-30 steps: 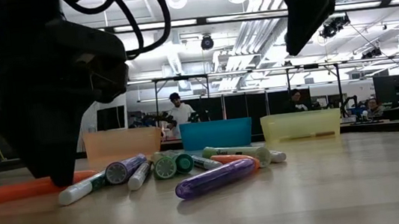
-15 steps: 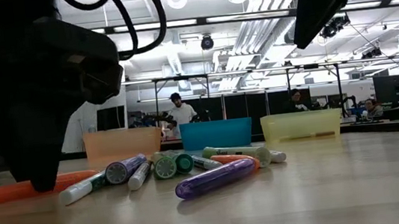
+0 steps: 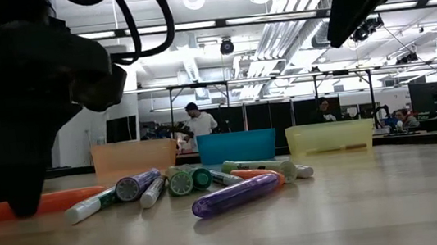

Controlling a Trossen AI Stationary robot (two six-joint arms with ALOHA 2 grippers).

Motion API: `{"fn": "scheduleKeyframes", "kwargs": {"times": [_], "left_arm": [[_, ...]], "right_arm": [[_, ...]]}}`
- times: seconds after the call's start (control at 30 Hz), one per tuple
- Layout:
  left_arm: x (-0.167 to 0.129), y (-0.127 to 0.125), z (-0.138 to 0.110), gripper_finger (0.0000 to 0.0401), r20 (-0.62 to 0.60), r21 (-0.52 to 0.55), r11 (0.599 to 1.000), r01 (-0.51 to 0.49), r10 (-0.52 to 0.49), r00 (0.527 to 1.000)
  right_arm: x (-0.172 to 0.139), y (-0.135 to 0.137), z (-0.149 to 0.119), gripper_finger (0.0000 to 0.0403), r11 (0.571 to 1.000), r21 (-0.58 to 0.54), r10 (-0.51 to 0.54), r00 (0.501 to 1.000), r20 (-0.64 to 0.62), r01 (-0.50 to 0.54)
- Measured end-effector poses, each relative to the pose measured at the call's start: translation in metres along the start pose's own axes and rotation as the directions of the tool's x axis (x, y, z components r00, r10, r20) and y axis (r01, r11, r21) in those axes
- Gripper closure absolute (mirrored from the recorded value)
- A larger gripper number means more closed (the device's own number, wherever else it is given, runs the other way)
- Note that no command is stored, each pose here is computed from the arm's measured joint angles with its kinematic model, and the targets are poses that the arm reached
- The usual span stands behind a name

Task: Pick & Place Markers
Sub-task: Put the left orange pen into the blue bin

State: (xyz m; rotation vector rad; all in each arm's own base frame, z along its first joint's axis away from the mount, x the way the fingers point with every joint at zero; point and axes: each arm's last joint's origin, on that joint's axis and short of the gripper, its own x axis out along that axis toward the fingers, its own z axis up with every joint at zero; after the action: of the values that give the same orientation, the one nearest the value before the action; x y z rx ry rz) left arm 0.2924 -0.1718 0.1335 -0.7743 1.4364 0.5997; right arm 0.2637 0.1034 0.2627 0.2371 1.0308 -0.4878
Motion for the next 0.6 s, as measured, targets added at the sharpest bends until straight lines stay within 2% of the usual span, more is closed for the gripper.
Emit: {"fn": "scheduleKeyframes", "kwargs": {"times": [0.27, 0.37, 0.6], "left_arm": [[0.003, -0.019, 0.004, 0.0290, 0.004, 0.110, 0.988, -0.112, 0.112, 0.994], [0.001, -0.024, 0.005, 0.0291, 0.015, 0.149, 0.983, -0.111, 0.110, 0.994], [0.004, -0.025, 0.006, 0.0291, 0.019, 0.146, 0.982, -0.120, 0.118, 0.993]], "right_arm": [[-0.003, 0.004, -0.004, 0.0257, 1.000, -0.020, 0.009, 1.000, 0.005, -0.009], [-0.003, 0.005, -0.005, 0.0258, 1.000, -0.023, 0.010, 1.000, 0.007, -0.010], [-0.003, 0.005, -0.005, 0.0257, 1.000, -0.013, 0.014, 1.000, 0.002, -0.014]]}}
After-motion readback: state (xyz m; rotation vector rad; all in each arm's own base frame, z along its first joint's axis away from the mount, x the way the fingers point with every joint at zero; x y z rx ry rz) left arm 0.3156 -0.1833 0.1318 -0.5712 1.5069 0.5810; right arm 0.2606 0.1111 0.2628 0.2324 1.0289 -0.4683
